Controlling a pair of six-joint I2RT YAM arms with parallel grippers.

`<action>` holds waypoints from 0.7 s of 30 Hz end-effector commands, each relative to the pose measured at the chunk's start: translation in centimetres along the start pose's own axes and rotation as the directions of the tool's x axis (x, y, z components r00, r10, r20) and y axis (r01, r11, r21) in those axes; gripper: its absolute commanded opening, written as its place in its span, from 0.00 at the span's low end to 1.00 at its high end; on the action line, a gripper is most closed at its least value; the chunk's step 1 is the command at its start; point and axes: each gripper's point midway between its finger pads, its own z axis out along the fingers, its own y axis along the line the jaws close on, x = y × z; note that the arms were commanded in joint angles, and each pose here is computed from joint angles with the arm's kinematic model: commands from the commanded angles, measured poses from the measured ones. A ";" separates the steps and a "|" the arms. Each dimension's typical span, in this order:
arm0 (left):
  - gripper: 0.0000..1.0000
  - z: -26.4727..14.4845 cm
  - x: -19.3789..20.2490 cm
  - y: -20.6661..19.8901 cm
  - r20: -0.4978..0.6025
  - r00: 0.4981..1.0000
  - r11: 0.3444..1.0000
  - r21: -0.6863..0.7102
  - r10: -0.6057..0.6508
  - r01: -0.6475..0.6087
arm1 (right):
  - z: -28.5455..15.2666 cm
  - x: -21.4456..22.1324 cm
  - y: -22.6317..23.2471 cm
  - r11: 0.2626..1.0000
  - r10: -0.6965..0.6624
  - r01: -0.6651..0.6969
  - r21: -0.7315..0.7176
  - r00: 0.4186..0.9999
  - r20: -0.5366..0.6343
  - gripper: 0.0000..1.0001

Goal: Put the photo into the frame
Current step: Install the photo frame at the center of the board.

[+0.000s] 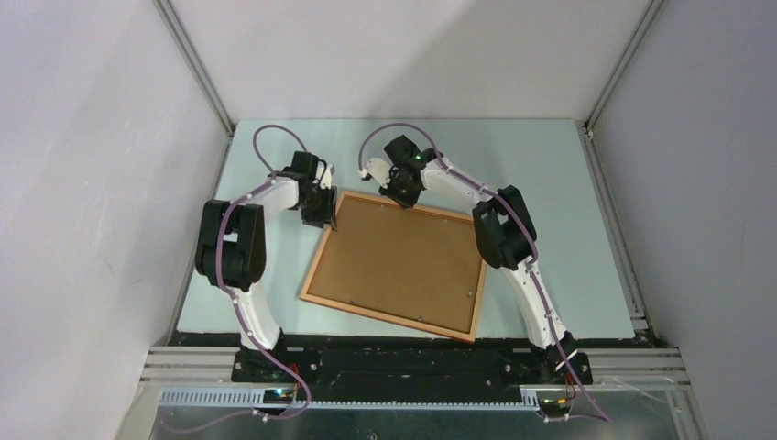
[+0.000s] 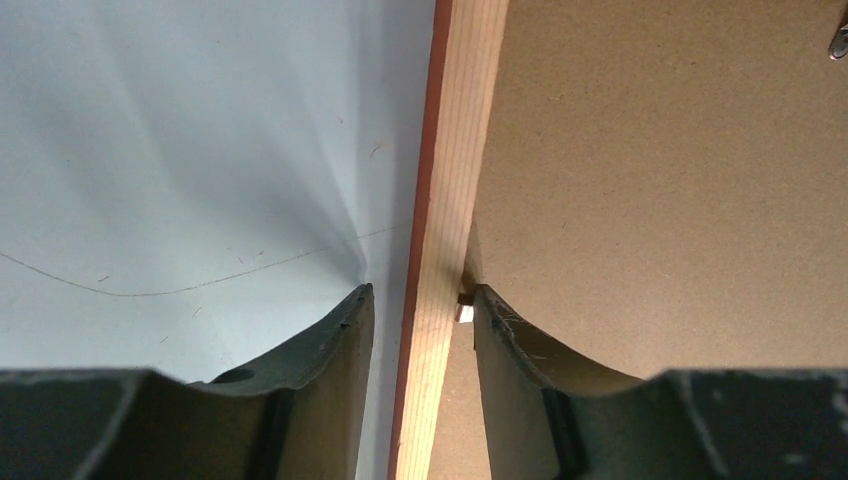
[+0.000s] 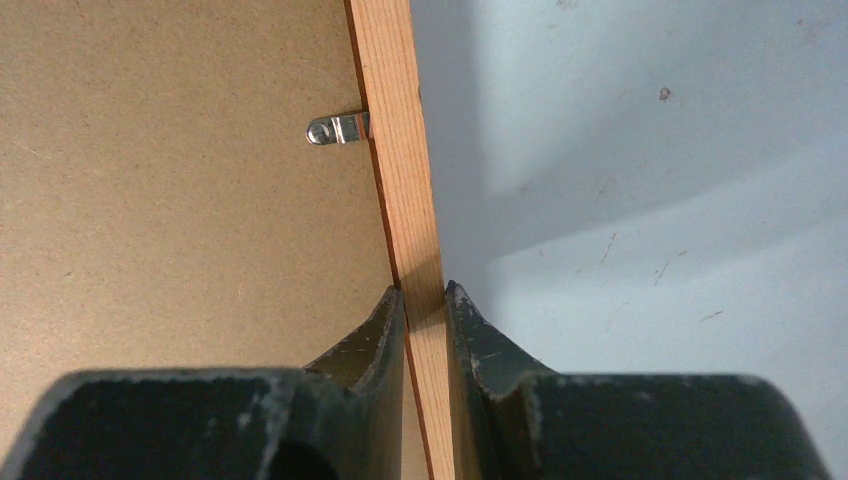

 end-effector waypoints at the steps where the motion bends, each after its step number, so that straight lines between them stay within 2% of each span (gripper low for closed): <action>1: 0.49 -1.6 -0.5 0.4 0.033 0.999 1.000 -0.017 0.002 -0.001 | 0.3 -0.5 1.0 1.000 -0.005 0.005 -0.012 1.000 0.008 0.20; 9: 0.67 -2.1 -1.0 0.6 0.052 0.999 1.000 -0.025 -0.003 0.004 | 0.1 -0.5 0.7 1.000 -0.002 0.002 -0.002 1.000 0.008 0.20; 21: 0.79 -4.1 -2.6 1.7 0.122 0.992 0.999 -0.038 -0.016 0.020 | -3.0 -1.3 -1.8 0.998 0.021 -0.024 0.054 0.998 0.059 0.27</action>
